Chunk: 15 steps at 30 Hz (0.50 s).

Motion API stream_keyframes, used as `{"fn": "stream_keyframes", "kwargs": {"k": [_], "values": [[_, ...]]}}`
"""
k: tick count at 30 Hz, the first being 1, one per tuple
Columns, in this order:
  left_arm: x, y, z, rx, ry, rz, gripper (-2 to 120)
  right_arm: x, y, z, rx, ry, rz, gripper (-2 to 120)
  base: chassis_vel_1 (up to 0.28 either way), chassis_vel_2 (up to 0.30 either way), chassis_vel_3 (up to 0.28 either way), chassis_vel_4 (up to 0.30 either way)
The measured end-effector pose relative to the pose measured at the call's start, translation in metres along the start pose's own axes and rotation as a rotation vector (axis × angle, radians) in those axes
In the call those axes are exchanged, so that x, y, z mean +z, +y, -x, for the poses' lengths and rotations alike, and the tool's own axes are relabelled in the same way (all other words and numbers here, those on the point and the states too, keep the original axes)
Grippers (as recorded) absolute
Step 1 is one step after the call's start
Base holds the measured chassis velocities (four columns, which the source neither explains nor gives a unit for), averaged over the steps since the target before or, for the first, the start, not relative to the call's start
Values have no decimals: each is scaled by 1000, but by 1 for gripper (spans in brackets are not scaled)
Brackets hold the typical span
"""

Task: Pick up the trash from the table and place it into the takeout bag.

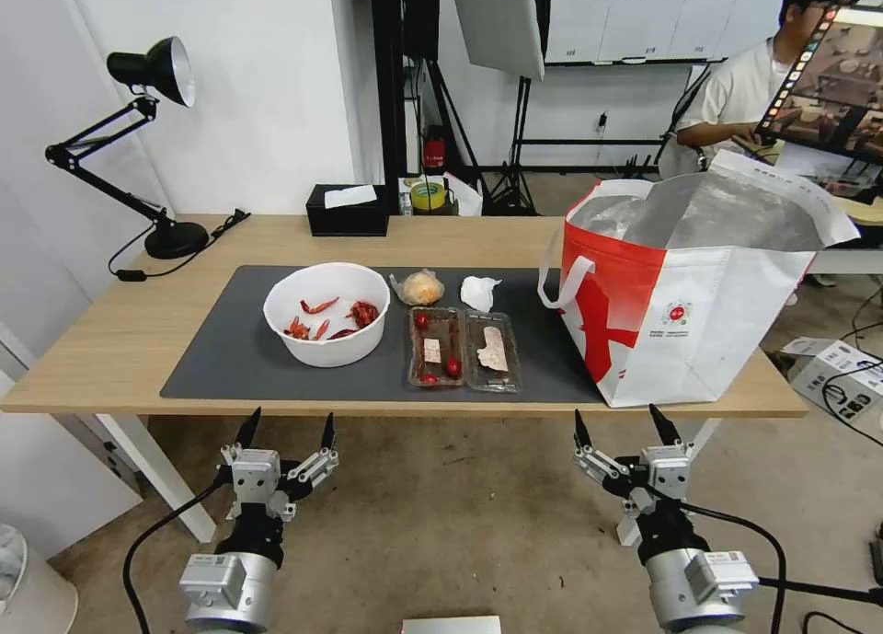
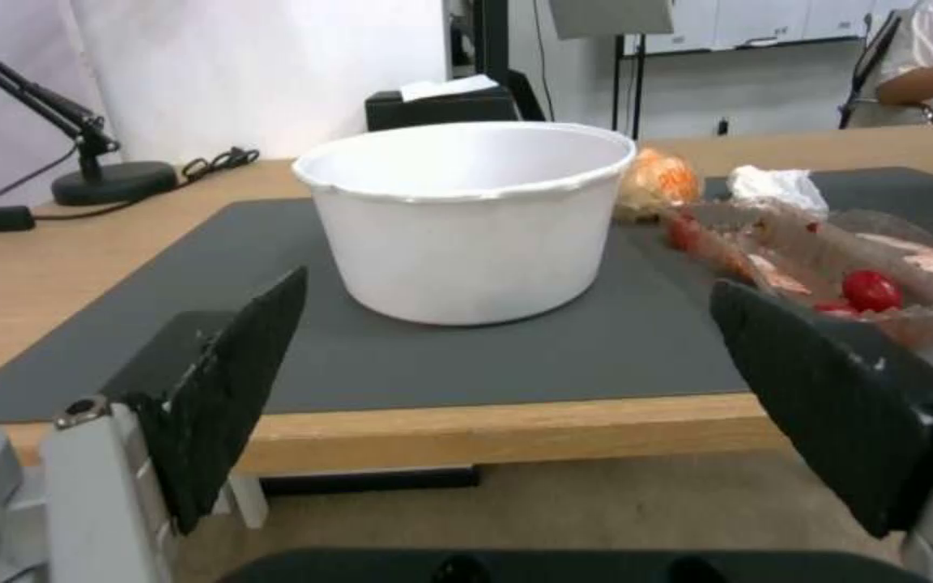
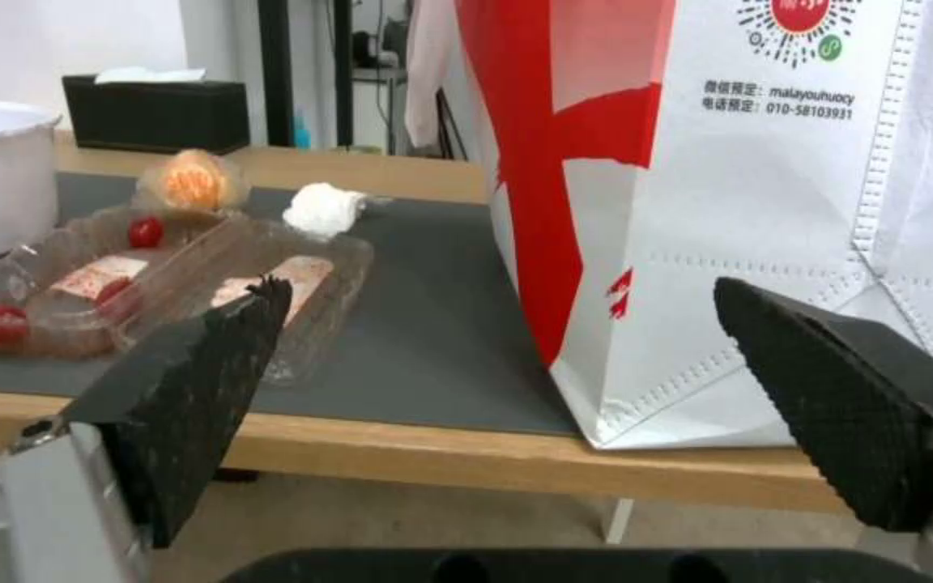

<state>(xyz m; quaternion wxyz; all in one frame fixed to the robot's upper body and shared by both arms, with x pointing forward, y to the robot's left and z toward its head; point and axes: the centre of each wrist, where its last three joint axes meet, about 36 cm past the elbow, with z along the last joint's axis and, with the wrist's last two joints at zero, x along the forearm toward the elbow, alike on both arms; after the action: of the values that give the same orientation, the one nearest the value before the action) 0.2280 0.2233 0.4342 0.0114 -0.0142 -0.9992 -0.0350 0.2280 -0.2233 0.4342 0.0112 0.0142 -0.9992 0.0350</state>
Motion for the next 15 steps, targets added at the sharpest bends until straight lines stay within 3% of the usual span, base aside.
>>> {"fn": "stream_keyframes", "kwargs": {"k": [15], "values": [[0,0,0,0,0,0,100,0,0,0,0,0,0,100,0,0,0,0]]}}
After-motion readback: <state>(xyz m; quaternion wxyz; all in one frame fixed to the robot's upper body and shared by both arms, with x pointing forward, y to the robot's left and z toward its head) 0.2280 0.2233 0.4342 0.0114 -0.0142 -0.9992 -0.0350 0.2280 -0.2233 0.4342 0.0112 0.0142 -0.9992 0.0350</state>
